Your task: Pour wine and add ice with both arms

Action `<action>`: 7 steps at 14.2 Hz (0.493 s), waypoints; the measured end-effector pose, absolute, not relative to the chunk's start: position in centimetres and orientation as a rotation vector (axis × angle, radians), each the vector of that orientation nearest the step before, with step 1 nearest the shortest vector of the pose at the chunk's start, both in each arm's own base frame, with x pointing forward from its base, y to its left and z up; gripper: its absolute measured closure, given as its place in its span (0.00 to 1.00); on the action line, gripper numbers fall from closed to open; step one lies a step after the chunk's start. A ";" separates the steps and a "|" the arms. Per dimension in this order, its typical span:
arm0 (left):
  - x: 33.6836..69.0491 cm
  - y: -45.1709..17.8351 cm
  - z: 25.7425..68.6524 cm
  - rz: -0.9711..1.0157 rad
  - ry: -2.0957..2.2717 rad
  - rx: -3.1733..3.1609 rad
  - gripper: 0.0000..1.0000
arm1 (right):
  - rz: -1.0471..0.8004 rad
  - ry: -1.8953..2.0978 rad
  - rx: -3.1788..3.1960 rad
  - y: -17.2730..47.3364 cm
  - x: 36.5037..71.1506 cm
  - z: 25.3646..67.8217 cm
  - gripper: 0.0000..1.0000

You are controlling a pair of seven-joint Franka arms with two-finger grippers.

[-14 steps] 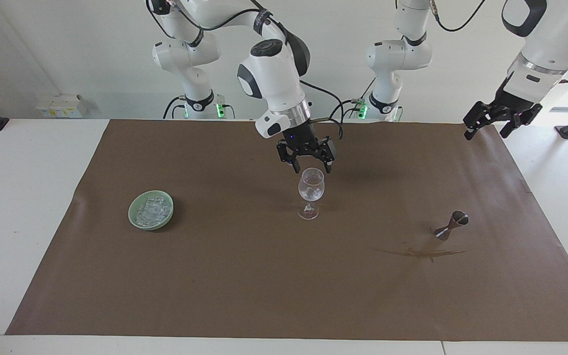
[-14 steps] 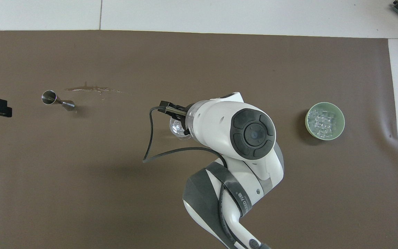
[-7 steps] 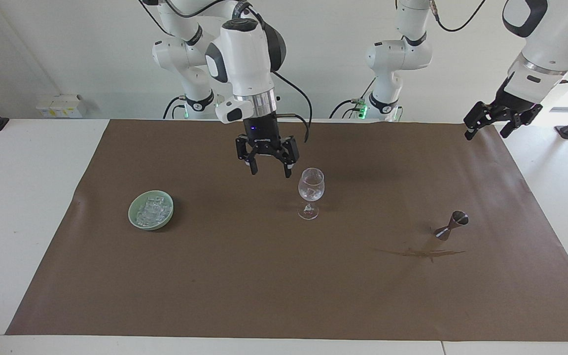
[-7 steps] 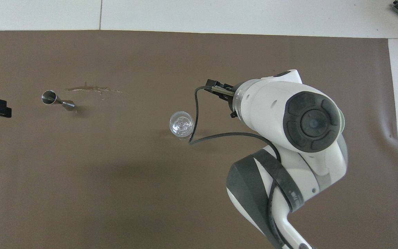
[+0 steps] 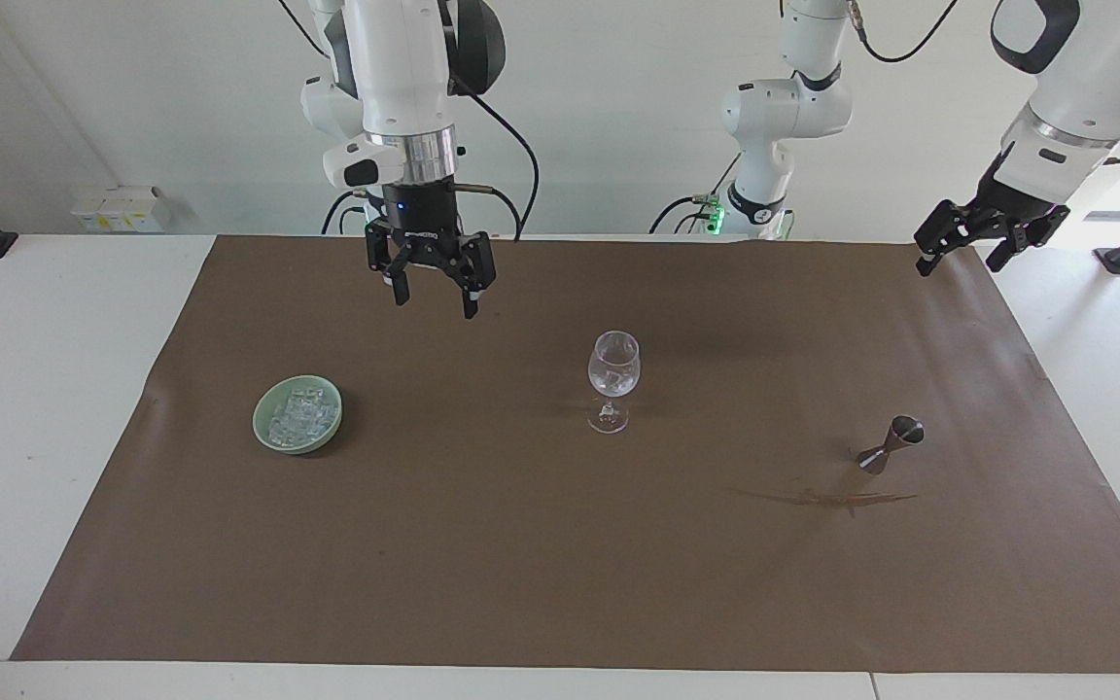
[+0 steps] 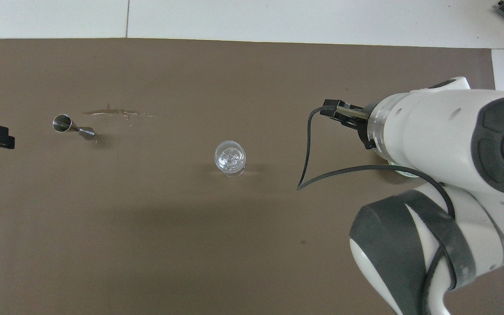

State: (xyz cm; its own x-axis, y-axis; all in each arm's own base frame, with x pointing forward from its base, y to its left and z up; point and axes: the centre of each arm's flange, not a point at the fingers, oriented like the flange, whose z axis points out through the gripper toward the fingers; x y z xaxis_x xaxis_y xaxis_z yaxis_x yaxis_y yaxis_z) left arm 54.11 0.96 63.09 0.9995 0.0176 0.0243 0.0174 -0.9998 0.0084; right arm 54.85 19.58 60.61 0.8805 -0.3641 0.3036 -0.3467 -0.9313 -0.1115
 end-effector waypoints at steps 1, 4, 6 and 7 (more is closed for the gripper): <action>54.1 1.0 63.1 0.038 0.027 3.133 0.00 | -0.496 0.584 -2.999 18.9 54.7 61.0 0.00; 54.1 1.0 63.1 0.038 0.027 3.133 0.00 | -0.472 0.620 -3.024 16.3 54.5 62.0 0.00; 54.1 1.0 63.1 0.038 0.027 3.133 0.00 | -0.448 0.612 -3.046 14.1 54.6 62.4 0.00; 54.1 1.0 63.1 0.038 0.027 3.133 0.00 | -0.421 0.586 -3.058 12.4 54.6 62.7 0.00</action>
